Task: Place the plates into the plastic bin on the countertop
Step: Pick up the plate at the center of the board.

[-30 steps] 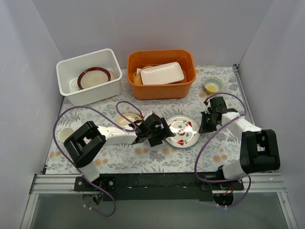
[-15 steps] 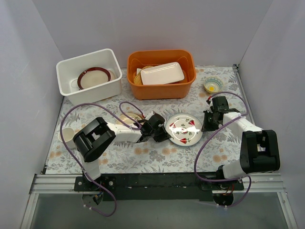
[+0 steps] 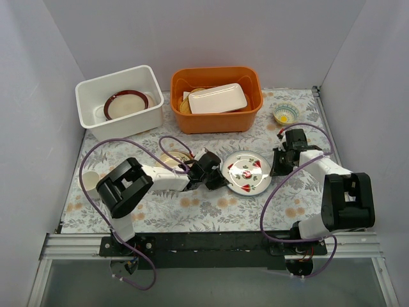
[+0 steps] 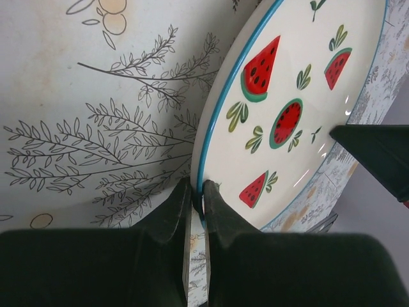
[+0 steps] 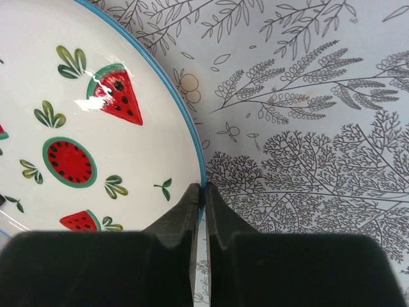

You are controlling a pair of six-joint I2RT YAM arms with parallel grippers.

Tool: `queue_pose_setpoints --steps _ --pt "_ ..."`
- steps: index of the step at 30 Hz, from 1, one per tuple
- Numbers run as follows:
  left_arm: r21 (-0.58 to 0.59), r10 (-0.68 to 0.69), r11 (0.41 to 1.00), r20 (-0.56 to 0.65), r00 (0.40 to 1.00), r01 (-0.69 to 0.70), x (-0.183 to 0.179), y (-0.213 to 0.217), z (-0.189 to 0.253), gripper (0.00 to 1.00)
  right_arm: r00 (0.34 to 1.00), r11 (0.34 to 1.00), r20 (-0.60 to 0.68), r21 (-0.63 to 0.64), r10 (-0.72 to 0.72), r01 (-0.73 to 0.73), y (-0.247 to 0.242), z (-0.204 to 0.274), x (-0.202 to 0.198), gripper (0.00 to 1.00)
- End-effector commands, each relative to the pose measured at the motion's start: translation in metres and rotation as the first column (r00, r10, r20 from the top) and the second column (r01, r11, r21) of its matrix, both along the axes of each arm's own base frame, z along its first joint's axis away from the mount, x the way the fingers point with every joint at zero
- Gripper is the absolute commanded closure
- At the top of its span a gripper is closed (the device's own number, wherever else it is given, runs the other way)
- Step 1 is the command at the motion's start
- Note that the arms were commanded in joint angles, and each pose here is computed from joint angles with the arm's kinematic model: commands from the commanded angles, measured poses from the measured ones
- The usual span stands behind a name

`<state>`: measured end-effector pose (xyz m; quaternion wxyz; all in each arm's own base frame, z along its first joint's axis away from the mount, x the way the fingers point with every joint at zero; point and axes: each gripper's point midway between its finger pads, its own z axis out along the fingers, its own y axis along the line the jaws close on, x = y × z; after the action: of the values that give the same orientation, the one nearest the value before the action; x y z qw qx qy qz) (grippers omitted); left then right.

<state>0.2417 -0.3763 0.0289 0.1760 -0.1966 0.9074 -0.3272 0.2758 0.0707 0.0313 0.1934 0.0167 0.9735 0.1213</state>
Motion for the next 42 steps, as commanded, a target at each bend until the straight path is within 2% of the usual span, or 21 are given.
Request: queue_pose_setpoints --steps 1,7,16,18,19,21,22,27,32,35,39,42 --pt "0.067 -0.062 0.996 0.035 0.997 0.059 -0.014 0.012 0.009 1.00 0.996 0.990 -0.069 0.135 0.058 -0.048 0.025 -0.011 -0.016 0.85" --pt "0.047 -0.096 0.994 0.056 0.994 0.093 -0.023 0.014 0.024 1.00 0.996 0.989 -0.067 0.145 0.053 -0.043 0.026 -0.015 -0.016 0.70" --pt "0.043 -0.178 0.984 0.065 0.982 0.175 -0.048 0.004 0.037 1.00 0.997 0.986 -0.058 0.162 0.048 -0.039 0.029 -0.023 -0.013 0.68" --pt "0.045 -0.182 0.983 0.073 0.981 0.179 -0.052 0.004 0.034 1.00 0.997 0.987 -0.064 0.158 0.038 -0.027 0.028 -0.026 -0.015 0.74" --pt "0.042 -0.181 0.983 0.078 0.980 0.178 -0.052 0.004 0.034 1.00 0.997 0.987 -0.067 0.156 0.032 -0.021 0.027 -0.030 -0.017 0.87" --pt "0.028 -0.179 0.984 0.099 0.979 0.177 -0.054 0.004 0.032 1.00 0.997 0.987 -0.067 0.158 0.024 -0.013 0.027 -0.033 -0.019 0.97" --pt "0.036 -0.176 0.984 0.099 0.979 0.173 -0.055 0.008 0.027 1.00 0.997 0.988 -0.077 0.154 0.024 -0.012 0.026 -0.035 -0.022 0.99" --pt "-0.034 -0.164 0.984 0.181 0.970 0.173 -0.052 -0.001 0.031 1.00 0.995 0.990 -0.094 0.137 0.023 -0.010 0.023 -0.042 -0.028 0.99" --pt "-0.053 -0.158 0.983 0.222 0.962 0.173 -0.050 -0.009 0.033 0.99 0.995 0.989 -0.099 0.146 0.030 -0.015 0.025 -0.044 -0.030 0.99" --pt "-0.047 -0.154 0.985 0.216 0.964 0.168 -0.050 -0.009 0.029 0.90 0.993 0.988 -0.108 0.153 0.036 -0.020 0.026 -0.046 -0.032 0.99" --pt "-0.024 -0.133 0.990 0.174 0.976 0.139 -0.051 -0.006 0.009 0.73 0.993 0.987 -0.112 0.159 0.038 -0.020 0.027 -0.047 -0.033 0.99" --pt "-0.016 -0.100 0.995 0.155 0.983 0.103 -0.053 -0.002 -0.003 0.73 0.993 0.987 -0.111 0.162 0.041 -0.022 0.027 -0.047 -0.033 0.99"
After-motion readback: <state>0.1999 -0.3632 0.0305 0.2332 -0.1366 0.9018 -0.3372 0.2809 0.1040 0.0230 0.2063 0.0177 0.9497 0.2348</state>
